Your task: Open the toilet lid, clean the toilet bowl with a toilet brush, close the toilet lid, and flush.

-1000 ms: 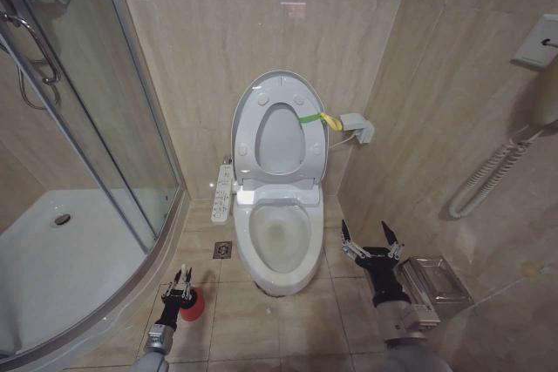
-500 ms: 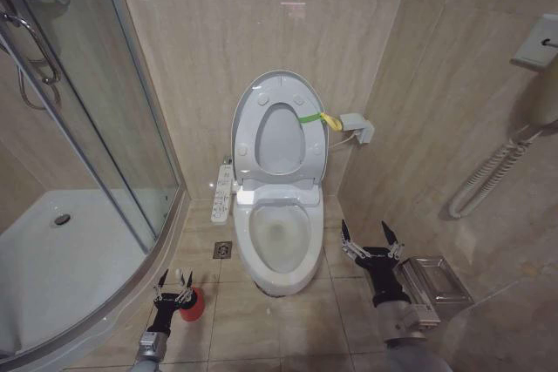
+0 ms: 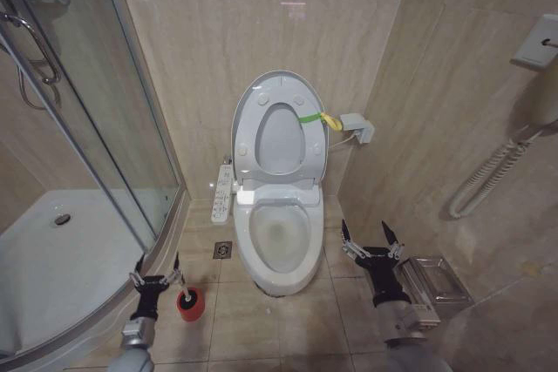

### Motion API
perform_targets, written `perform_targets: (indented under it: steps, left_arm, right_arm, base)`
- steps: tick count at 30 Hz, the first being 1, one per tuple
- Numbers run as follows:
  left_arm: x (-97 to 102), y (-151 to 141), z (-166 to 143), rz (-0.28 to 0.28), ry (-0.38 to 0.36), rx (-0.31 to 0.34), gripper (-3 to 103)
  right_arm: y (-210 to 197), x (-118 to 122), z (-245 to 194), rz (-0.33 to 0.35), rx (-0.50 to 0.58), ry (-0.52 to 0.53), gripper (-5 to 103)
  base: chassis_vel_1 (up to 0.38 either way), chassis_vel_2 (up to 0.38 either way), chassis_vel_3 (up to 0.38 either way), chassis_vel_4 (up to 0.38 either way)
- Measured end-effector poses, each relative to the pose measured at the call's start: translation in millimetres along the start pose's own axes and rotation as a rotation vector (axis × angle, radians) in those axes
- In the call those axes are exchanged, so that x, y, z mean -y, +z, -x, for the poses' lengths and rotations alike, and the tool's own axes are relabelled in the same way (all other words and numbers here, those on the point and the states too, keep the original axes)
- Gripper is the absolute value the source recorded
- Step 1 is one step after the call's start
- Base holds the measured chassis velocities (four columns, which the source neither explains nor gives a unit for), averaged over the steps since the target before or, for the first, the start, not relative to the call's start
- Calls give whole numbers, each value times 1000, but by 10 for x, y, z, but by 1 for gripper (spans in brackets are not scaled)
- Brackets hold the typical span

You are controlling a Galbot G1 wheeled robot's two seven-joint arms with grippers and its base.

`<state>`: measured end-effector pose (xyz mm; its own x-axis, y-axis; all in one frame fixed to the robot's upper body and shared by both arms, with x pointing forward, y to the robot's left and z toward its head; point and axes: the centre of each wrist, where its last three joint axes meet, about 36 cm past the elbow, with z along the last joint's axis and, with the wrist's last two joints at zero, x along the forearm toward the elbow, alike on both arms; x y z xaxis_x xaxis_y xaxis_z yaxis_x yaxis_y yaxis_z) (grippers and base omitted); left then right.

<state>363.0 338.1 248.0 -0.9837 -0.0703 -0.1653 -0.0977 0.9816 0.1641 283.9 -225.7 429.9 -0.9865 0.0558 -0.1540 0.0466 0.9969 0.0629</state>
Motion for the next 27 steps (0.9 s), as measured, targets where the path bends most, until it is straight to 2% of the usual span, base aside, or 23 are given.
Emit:
perform_targets:
  steps: [3,5,9,10,13,15,22,27]
  left_arm:
    - [79,-478,19,-21,9,32,99]
    - [100,-547,11,-26,11,36,99]
    - [271,-1121,-58,-63,19,59,99]
    - [271,-1121,-58,-63,19,59,99]
    - [341,-1403,-143,-64,16,55,99]
    - [351,-1439,-172,-61,11,48,99]
    - [511,-1529,-572,-66,-4,-20,99]
    - [589,-1581,-728,-88,-3,-26,99]
  right_arm:
    - [0,0,0,0,0,0,100]
    - [0,0,0,0,0,0,100]
    - [0,0,0,0,0,0,100]
    - [0,0,0,0,0,0,100]
    - [0,0,0,0,0,0,100]
    - [0,0,0,0,0,0,100]
    - [0,0,0,0,0,0,100]
    - [0,0,0,0,0,0,100]
  base:
    - [0,0,0,0]
    - [0,0,0,0]
    - [0,0,0,0]
    - [0,0,0,0]
    - [0,0,0,0]
    - [0,0,0,0]
    - [0,0,0,0]
    - [0,0,0,0]
